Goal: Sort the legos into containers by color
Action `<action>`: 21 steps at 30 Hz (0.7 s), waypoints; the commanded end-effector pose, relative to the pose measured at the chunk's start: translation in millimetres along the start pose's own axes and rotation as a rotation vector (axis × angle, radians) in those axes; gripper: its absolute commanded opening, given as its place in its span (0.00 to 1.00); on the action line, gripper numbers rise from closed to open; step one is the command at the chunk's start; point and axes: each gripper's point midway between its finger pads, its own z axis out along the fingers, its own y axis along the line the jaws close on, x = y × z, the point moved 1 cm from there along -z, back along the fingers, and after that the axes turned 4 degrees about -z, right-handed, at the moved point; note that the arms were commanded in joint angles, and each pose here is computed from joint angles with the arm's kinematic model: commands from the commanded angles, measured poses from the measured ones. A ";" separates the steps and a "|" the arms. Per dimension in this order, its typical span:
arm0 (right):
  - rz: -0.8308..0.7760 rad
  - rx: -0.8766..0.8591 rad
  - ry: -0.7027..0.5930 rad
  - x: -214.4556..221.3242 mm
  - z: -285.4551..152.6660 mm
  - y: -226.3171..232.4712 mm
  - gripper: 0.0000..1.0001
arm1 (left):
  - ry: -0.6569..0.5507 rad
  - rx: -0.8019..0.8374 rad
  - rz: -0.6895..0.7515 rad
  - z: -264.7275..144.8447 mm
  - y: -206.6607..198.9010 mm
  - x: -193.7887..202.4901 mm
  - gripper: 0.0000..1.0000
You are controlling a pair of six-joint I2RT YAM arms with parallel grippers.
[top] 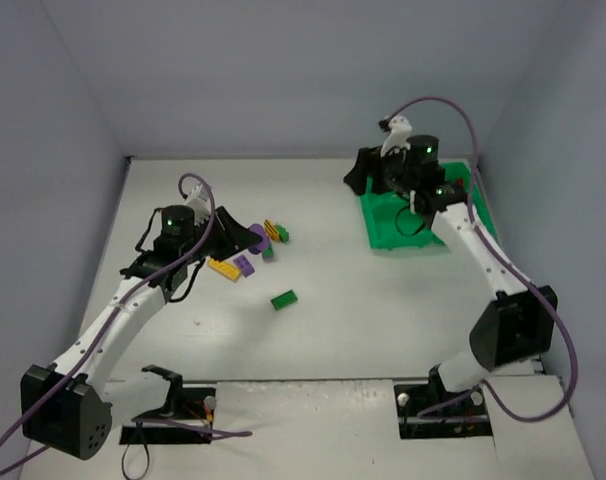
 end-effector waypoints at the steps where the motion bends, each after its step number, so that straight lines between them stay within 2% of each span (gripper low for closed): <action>1: -0.009 -0.210 -0.061 -6.4 -15.1 65.0 0.67 | -0.086 0.143 -0.014 -0.9 -48.2 -34.3 0.06; 2: -0.021 -0.285 -0.051 -0.6 -15.8 93.8 0.68 | -0.108 0.175 -0.013 0.8 -55.2 -40.6 0.07; 5: -0.037 -0.358 -0.028 14.7 -16.1 137.0 0.72 | -0.102 0.186 -0.050 9.3 -60.1 -46.7 0.10; 11: -0.073 -0.449 0.002 32.4 -12.2 194.5 0.77 | -0.106 0.242 -0.117 19.1 -74.8 -58.2 0.11; 21: -0.132 -0.479 -0.018 25.6 3.1 232.5 0.77 | -0.107 0.275 -0.193 26.2 -80.4 -63.6 0.11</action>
